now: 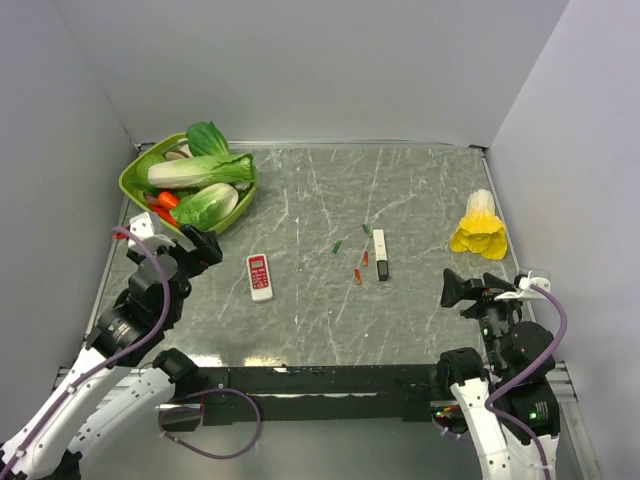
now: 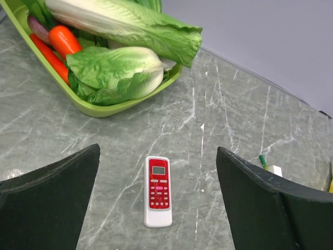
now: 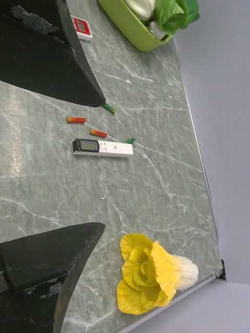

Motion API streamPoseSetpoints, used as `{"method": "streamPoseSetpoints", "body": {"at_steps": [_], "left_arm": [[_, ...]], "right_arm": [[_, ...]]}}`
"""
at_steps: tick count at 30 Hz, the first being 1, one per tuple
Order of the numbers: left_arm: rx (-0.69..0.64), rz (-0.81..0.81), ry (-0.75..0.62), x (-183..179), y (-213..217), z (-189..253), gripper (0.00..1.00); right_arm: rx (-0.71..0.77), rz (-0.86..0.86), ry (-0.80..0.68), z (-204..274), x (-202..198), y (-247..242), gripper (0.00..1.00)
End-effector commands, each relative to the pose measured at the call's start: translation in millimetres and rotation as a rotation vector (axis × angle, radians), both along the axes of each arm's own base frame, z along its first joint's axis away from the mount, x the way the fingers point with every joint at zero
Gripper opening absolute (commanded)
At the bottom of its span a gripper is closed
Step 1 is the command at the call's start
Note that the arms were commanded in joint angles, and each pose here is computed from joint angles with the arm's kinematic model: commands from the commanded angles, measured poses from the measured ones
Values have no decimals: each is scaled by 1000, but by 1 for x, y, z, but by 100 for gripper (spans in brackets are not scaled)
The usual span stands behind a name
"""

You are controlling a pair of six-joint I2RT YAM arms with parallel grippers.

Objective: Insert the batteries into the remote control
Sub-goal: Pick up the remote control from the center of the board.

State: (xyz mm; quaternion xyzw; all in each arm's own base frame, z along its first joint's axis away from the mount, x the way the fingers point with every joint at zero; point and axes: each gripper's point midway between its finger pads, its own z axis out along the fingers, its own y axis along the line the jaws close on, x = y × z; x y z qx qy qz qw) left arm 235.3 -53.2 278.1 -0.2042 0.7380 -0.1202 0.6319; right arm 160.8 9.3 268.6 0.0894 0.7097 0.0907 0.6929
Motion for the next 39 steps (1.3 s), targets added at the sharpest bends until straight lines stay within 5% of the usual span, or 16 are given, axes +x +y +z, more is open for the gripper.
{"method": "streamPoseSetpoints", "body": {"at_steps": [1, 16, 23, 33, 39], "left_arm": [[-42, 3, 29, 6, -8, -4, 97], [-40, -53, 476, 38, -82, -91, 97], [52, -88, 590, 40, -110, -121, 97], [186, 40, 696, 52, -95, -177, 97], [168, -6, 756, 65, -106, -208, 97]], "right_arm": [[27, 12, -106, 23, -19, -2, 100], [84, 174, -77, 29, -30, 24, 100], [103, 235, -48, 23, -28, 37, 100], [114, 268, -71, 26, -28, 43, 100], [102, 283, -52, 22, -28, 45, 100]]}}
